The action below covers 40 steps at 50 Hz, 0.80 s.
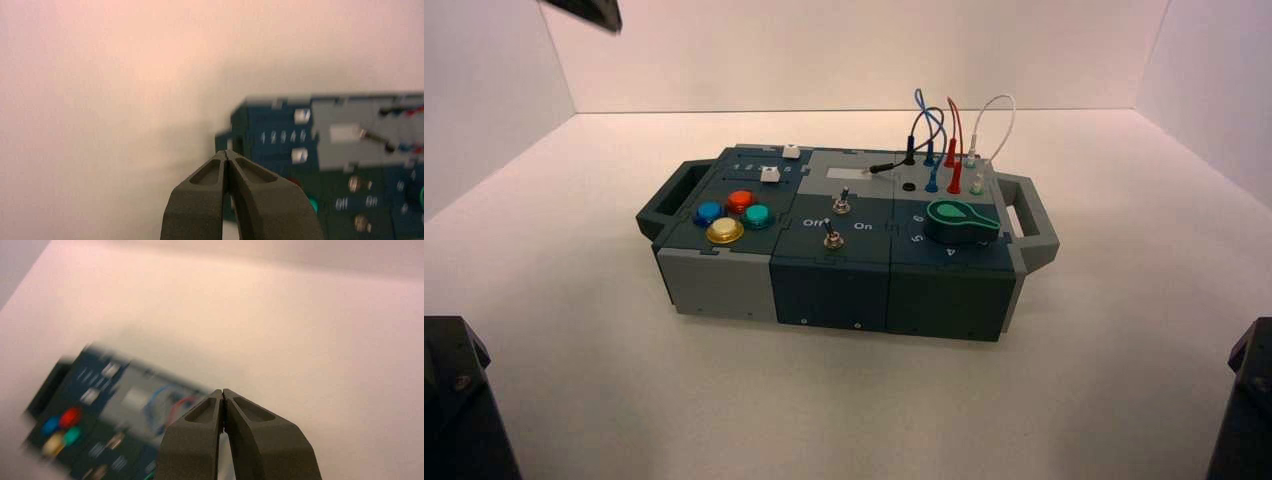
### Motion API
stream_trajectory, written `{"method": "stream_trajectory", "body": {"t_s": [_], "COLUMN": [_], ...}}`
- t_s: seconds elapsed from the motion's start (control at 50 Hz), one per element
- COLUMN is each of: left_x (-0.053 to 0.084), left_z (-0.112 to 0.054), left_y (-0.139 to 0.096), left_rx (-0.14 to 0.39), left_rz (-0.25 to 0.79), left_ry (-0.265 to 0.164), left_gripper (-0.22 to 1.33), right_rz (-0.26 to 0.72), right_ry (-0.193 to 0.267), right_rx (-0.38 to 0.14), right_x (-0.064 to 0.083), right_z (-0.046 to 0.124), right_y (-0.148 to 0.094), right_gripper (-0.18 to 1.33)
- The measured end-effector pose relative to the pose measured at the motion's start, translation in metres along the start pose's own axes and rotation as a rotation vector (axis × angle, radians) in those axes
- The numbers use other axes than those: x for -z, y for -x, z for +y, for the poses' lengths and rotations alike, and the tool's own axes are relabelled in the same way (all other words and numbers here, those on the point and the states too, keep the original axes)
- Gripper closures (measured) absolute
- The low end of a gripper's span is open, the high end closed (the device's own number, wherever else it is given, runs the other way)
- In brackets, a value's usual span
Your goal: Flip the top switch off with the right gripper.
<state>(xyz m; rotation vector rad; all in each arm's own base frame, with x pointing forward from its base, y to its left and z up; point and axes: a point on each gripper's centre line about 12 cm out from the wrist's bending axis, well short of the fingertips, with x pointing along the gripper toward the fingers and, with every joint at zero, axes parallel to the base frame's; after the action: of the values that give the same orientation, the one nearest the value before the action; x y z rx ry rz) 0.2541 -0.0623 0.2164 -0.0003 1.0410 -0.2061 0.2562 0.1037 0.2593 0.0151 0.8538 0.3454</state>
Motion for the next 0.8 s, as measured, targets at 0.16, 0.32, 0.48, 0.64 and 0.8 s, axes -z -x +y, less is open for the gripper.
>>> {"method": "stream_trajectory", "body": {"t_s": [0.16,0.32,0.48,0.64,0.8], "left_x": [0.01,0.018,0.025,0.033,0.039], "left_z": [-0.002,-0.012,-0.026,-0.027,-0.025], "left_y": [-0.011,-0.021,-0.038,-0.054,-0.068], "left_rx": [0.005,0.032,0.067,0.062,0.053], "left_rz": [0.1,0.156,0.219,0.272,0.311], "left_ry": [0.001,0.002,0.0,0.008,0.017], "left_gripper": [1.28,1.28,1.28,1.28,1.28], "right_rz": [0.151,0.235,0.303,0.361,0.405], "right_ry": [-0.001,-0.037,-0.065,-0.066,-0.072], "right_rx": [-0.105,-0.157,-0.184,-0.202,-0.205], "right_x": [0.011,0.022,0.032,0.043,0.051], "right_z": [0.035,0.051,0.062,0.073,0.078], "right_y": [-0.021,-0.039,-0.054,-0.066,-0.077], "right_gripper": [1.29,1.29,1.29,1.29,1.29]}}
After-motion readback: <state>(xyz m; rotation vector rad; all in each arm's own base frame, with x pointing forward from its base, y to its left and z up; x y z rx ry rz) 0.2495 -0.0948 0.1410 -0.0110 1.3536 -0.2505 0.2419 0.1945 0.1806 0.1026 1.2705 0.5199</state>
